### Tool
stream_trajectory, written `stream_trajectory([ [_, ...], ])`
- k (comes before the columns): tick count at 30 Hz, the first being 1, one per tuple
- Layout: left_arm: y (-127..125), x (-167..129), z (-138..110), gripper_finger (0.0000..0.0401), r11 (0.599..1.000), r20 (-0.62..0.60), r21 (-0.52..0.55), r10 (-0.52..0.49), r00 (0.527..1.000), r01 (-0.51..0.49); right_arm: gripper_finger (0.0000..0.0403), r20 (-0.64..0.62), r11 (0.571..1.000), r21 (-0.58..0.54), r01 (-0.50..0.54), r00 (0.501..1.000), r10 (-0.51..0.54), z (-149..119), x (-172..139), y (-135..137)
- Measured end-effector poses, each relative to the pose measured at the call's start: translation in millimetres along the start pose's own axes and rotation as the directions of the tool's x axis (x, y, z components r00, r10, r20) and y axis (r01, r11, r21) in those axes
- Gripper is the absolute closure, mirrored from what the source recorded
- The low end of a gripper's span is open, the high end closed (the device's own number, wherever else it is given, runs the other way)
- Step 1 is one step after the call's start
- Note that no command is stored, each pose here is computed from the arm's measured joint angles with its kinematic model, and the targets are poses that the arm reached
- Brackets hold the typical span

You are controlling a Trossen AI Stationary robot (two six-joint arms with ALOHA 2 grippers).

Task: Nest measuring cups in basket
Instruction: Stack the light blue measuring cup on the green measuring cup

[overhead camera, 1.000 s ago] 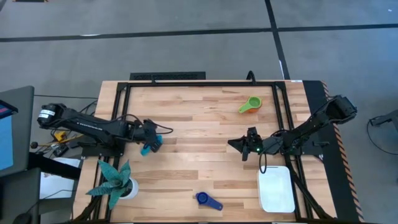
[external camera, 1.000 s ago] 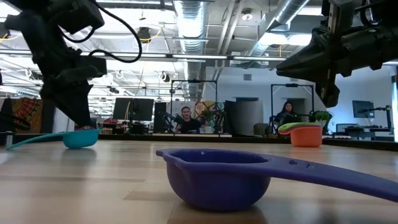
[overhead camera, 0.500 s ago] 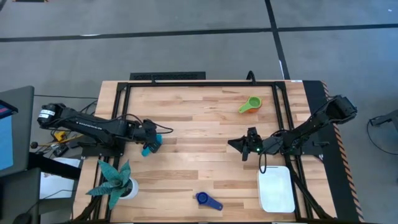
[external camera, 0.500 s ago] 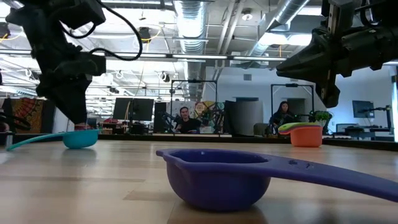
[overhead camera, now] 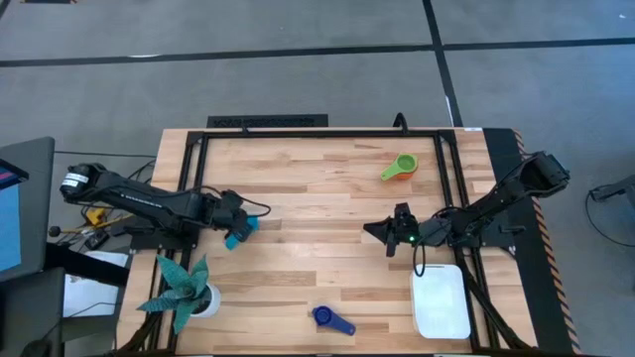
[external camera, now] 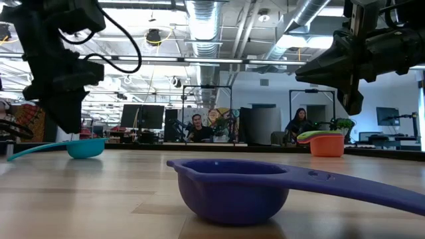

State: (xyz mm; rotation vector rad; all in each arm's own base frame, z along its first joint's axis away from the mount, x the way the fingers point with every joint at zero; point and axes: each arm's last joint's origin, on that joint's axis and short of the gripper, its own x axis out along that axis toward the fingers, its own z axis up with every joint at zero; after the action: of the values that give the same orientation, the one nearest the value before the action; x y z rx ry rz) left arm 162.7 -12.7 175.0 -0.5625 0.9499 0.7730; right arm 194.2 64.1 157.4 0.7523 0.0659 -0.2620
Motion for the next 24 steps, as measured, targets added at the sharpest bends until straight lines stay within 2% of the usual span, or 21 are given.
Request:
stream_trajectory([
  [10, 5.3, 16.6, -11.1, 0.0266, 0.997, 0.021, -0.078, -0.018, 1.0, 0.019, 0.034, -0.005, 1.0, 0.001, -0.004, 1.0, 0.004, -0.1, 0.0, 0.2],
  [13, 3.1, 16.7, -9.7, 0.0297, 0.997, 0.035, -0.059, -0.04, 0.999, 0.042, 0.034, -0.005, 1.0, 0.0, -0.004, 1.0, 0.004, -0.1, 0.0, 0.1],
  [18, -2.2, 20.1, -7.2, 0.0385, 0.998, 0.061, -0.005, -0.063, 0.996, 0.064, 0.034, -0.002, 1.0, 0.017, -0.002, 1.0, 0.002, 0.4, 0.4, -0.3],
  [24, -8.4, 34.7, -2.7, 0.0397, 0.998, 0.086, 0.001, -0.07, 0.994, 0.07, 0.034, 0.02, 1.0, 0.023, 0.017, 1.0, -0.018, 3.9, 2.8, -3.1],
])
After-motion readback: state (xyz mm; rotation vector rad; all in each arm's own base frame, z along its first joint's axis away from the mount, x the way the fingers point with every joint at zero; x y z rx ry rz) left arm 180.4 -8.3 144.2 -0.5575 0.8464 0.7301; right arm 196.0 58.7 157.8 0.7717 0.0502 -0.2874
